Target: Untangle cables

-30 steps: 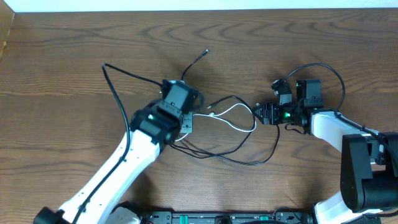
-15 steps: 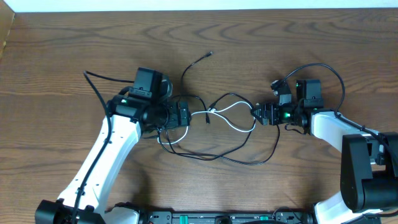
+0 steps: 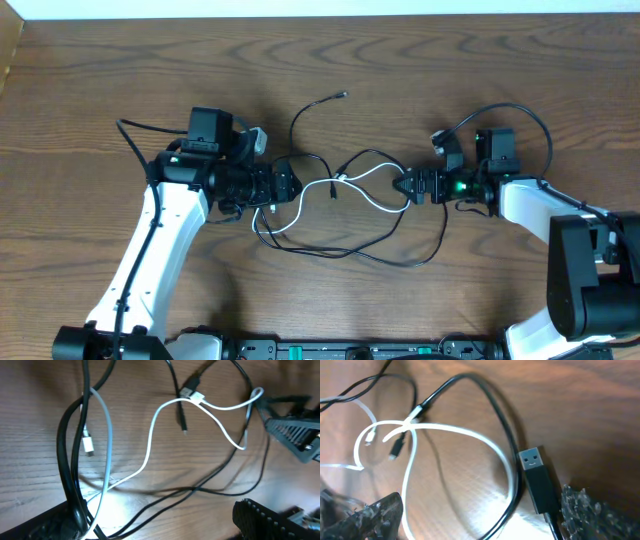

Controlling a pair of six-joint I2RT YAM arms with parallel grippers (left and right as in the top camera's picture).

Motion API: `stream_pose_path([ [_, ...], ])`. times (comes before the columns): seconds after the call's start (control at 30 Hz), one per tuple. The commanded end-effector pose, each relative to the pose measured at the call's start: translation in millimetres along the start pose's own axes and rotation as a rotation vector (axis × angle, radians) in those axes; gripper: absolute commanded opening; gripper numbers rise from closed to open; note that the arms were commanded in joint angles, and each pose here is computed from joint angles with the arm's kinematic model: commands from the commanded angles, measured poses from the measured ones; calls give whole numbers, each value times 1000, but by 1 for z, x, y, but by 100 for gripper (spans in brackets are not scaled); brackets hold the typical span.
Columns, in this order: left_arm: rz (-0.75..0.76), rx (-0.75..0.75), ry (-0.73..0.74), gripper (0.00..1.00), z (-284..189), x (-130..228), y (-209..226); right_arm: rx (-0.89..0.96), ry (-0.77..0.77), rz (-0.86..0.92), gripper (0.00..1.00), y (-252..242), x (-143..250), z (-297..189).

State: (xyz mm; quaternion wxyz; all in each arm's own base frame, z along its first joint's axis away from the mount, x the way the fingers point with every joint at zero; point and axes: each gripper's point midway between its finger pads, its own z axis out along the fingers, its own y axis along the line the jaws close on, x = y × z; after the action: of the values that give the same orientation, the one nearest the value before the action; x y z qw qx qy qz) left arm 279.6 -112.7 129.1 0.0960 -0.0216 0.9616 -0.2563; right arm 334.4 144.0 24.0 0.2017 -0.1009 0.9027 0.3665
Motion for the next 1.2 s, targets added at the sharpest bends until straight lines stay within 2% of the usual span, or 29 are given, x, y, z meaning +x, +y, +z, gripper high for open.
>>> stream_pose_path([
  [0.0,87,119,24,98,-2,3,-17,-10,108,96,99,-4,40,14],
  [0.13,174,221,34,98,-5,8,-33,-84,127,83,99,14,43,18],
  [0.23,188,222,30,98,-5,7,-33,-101,134,64,99,20,44,20],
  [0.3,197,174,20,98,-3,4,-26,-95,126,47,99,20,42,21],
  [0.43,194,40,9,99,-1,1,-3,-102,93,93,90,26,26,19],
  [0.63,191,-52,3,99,0,-1,13,2,-9,89,90,34,-17,-6],
  [0.77,112,-172,-18,99,-2,-6,33,92,-73,131,92,35,-30,-26],
  [0.87,59,-241,-40,99,-5,-10,45,207,-56,228,93,22,-18,-36],
  [0.97,37,-265,-66,99,-5,-15,49,339,32,376,94,3,15,-45],
  [1.17,24,-254,-116,99,-4,-28,47,408,267,516,99,7,79,-57],
])
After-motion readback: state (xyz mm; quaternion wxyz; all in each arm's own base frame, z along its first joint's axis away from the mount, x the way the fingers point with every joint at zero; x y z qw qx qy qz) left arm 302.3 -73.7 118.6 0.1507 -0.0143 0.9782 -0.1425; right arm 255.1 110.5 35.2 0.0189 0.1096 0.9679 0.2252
